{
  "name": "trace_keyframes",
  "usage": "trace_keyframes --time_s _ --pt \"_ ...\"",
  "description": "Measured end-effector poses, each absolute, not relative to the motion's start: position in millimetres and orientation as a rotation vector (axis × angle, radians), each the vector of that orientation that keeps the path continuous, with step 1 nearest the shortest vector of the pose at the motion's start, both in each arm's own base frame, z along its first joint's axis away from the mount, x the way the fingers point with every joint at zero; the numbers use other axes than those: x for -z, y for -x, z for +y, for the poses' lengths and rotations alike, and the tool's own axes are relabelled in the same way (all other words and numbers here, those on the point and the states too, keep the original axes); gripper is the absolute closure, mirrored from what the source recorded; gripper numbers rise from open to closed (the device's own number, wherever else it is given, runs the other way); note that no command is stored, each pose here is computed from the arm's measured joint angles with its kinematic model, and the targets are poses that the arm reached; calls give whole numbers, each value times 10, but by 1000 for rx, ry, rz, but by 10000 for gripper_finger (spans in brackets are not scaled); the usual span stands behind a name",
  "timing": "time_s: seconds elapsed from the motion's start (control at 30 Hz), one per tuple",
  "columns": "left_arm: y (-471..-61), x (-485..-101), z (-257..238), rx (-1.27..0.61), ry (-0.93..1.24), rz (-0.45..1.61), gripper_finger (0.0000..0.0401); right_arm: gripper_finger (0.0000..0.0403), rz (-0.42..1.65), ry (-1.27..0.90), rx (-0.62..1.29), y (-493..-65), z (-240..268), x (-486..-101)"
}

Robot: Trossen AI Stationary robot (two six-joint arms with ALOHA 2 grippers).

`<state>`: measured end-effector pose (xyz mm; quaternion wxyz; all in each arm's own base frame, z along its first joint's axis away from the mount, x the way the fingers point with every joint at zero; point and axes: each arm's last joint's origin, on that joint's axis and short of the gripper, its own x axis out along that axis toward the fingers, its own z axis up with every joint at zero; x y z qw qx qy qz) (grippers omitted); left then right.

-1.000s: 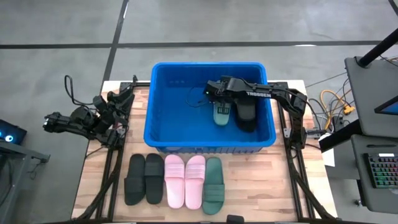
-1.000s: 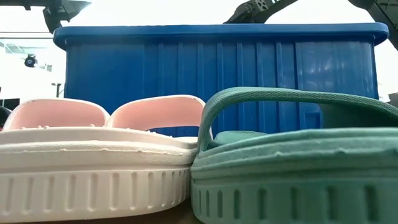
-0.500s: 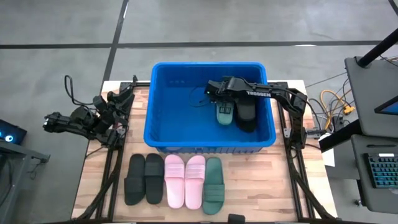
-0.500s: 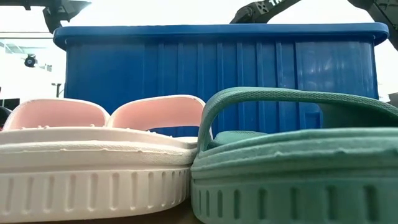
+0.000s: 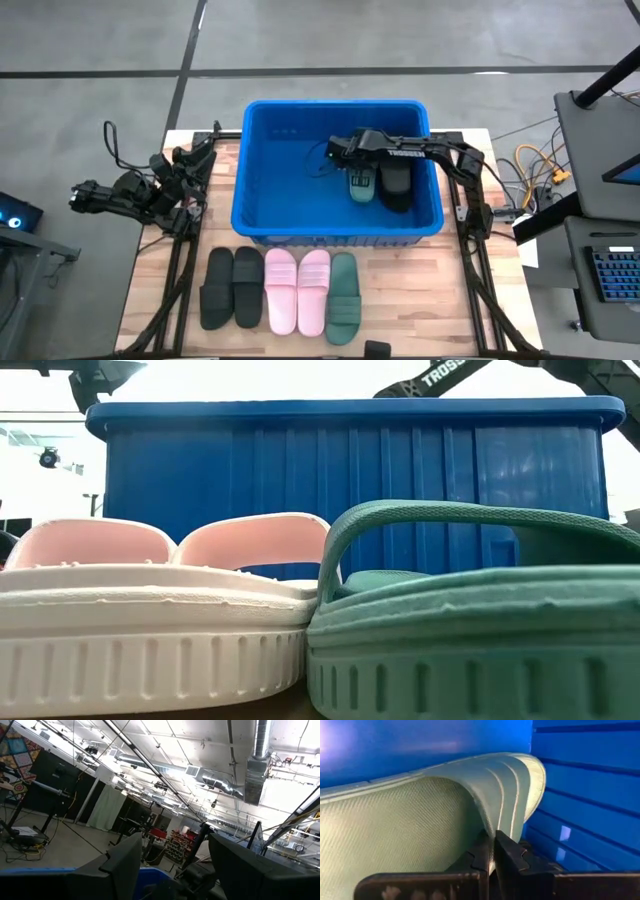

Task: Pick and place slides into bin
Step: Put the green slide into the bin

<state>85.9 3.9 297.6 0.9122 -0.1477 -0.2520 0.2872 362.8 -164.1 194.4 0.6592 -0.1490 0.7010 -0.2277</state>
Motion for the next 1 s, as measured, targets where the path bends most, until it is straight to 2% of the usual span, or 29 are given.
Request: trace_keyframes --time_s 0.27,0.7,1.0 --pt "-854 -2978 40 -592 306 -522 184 385 1581 316 531 -3629 -1652 -1930" --pt "-852 -2979 41 -592 306 -523 184 272 1550 263 521 -3640 -1652 -1986" --pt "-851 -2979 41 -591 306 -523 184 242 1456 179 441 -3630 -1616 -2327"
